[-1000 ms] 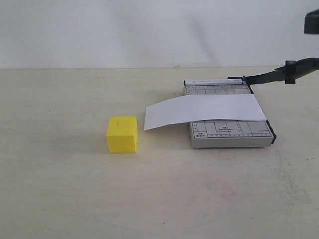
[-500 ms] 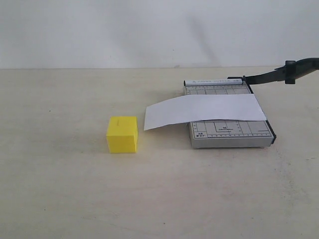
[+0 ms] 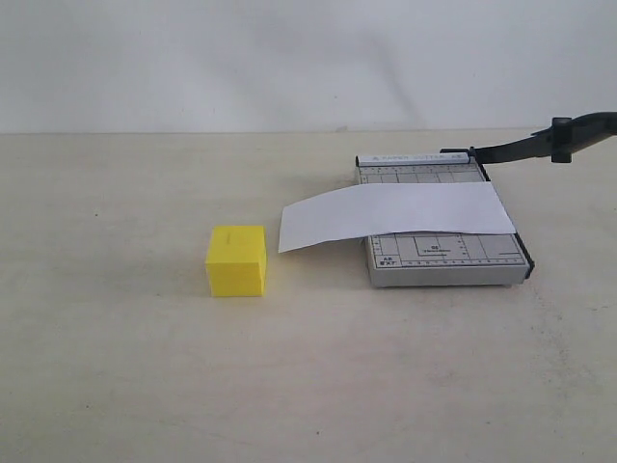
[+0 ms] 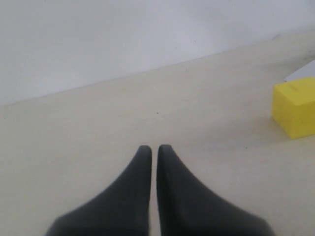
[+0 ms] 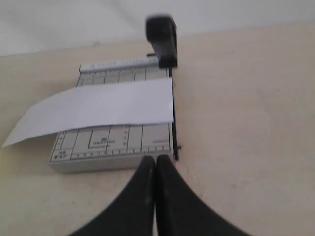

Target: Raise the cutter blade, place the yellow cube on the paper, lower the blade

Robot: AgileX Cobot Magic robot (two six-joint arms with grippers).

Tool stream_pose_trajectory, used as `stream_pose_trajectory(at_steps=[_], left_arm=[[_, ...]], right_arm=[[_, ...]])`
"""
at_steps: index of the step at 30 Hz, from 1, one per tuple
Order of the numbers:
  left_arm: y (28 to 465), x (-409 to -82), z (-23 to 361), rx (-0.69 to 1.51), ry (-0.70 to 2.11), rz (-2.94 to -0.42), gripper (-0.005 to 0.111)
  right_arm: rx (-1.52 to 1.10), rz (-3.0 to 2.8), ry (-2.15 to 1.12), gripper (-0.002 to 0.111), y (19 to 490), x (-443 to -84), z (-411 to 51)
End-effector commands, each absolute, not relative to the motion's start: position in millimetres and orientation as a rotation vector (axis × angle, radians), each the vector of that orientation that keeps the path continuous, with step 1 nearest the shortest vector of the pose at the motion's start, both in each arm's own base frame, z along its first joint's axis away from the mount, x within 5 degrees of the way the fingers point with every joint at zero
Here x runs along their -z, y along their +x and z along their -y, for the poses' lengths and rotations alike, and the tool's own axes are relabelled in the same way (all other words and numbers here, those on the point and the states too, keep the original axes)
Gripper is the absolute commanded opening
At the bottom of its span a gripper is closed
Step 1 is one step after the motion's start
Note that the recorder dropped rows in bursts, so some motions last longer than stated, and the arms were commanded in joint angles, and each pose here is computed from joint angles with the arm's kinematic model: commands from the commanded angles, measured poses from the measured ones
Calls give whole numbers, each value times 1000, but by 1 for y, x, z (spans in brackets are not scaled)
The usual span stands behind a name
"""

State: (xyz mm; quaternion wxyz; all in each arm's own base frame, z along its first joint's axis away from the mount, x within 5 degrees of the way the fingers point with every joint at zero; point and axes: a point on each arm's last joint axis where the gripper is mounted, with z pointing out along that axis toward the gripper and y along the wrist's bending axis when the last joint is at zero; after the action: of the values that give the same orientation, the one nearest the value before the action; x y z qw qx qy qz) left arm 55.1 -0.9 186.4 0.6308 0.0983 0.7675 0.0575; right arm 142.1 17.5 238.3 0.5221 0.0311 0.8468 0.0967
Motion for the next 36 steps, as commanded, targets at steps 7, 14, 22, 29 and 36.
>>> stream_pose_trajectory(at_steps=[7, 14, 22, 29, 36], left_arm=[[55, -199, 10, 492, -303, -1638, 4], [56, -218, 2, 487, -364, -1407, 4], [81, -252, 11, 430, -283, -1711, 4], [174, -273, 41, 349, 49, -2087, 4], [250, -315, 162, 608, 626, -1967, 4]], right_arm=[[-214, -2243, 152, 0, 147, -189, -16], [-180, -2259, 170, 0, 155, -181, -14], [-118, -2098, 195, 0, 163, -192, -8], [-23, -2103, 21, 0, 163, -193, -8], [-3, -2126, -41, 0, 162, -191, -9]])
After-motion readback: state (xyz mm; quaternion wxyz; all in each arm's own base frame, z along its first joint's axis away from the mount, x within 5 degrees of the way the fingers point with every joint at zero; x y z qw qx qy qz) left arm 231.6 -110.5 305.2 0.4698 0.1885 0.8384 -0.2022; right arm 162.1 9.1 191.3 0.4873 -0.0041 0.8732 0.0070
